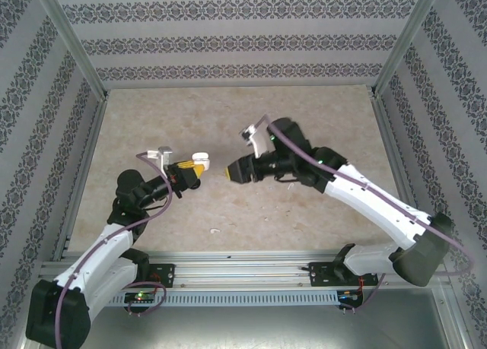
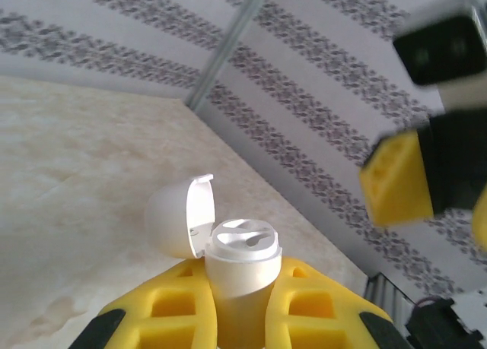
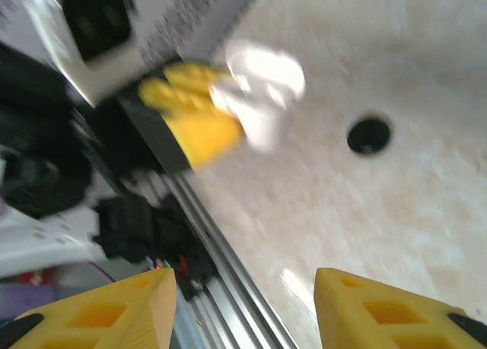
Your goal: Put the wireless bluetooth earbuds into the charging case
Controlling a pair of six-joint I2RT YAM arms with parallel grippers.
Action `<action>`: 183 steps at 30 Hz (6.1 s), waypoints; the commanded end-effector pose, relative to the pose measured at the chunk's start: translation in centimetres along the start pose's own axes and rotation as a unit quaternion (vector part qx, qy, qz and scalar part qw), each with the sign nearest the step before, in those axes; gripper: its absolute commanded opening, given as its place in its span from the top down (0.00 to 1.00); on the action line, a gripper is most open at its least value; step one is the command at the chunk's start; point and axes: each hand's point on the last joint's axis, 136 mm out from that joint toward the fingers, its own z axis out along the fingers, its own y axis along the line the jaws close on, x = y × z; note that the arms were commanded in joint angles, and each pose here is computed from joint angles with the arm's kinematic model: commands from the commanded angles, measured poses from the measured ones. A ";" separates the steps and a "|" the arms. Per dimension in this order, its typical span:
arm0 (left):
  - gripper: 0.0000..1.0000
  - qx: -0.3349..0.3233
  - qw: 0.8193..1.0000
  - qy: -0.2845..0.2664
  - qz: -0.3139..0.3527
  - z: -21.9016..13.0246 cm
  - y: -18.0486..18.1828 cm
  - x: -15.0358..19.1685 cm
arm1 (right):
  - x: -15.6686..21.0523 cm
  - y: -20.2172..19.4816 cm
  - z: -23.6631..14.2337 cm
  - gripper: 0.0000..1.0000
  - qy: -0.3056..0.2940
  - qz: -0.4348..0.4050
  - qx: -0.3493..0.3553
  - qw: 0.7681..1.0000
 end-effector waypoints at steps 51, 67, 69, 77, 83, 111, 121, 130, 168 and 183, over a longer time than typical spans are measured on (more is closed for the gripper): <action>1.00 -0.208 0.969 0.008 -0.132 -5.6 7.6 4.8 | 18.0 -8.2 18.1 0.66 0.393 -0.201 0.226 0.869; 1.00 -0.197 0.971 0.013 -0.136 -5.1 7.6 4.8 | 15.1 -12.1 15.7 0.82 0.335 -0.052 0.292 0.894; 1.00 -0.196 0.971 0.013 -0.136 -5.0 7.6 4.8 | 14.6 -13.2 14.9 0.82 0.318 -0.020 0.310 0.896; 1.00 -0.184 0.972 0.017 -0.141 -4.6 7.5 4.8 | 13.7 -18.6 11.4 0.81 0.255 0.154 0.370 0.880; 1.00 -0.147 0.980 0.018 -0.132 -3.9 6.6 4.6 | 13.8 -19.2 11.1 0.81 0.228 0.213 0.348 0.884; 1.00 0.150 0.975 -0.069 0.146 1.7 -6.8 -2.6 | -7.1 4.7 -3.7 0.83 -0.192 -0.009 0.119 0.974; 1.00 0.160 0.968 -0.076 0.178 2.3 -8.8 -3.4 | -7.5 6.5 -2.8 0.83 -0.201 -0.036 0.087 0.975; 1.00 0.162 0.966 -0.078 0.187 1.9 -9.1 -2.7 | -7.6 6.2 -1.9 0.83 -0.194 -0.045 0.095 0.975; 1.00 0.161 0.966 -0.077 0.186 2.3 -9.2 -2.8 | -4.4 2.2 1.5 0.76 -0.095 0.006 0.151 0.984; 1.00 0.157 0.968 -0.072 0.182 2.2 -8.9 -2.4 | -6.2 3.8 -1.2 0.53 -0.120 0.019 0.145 0.982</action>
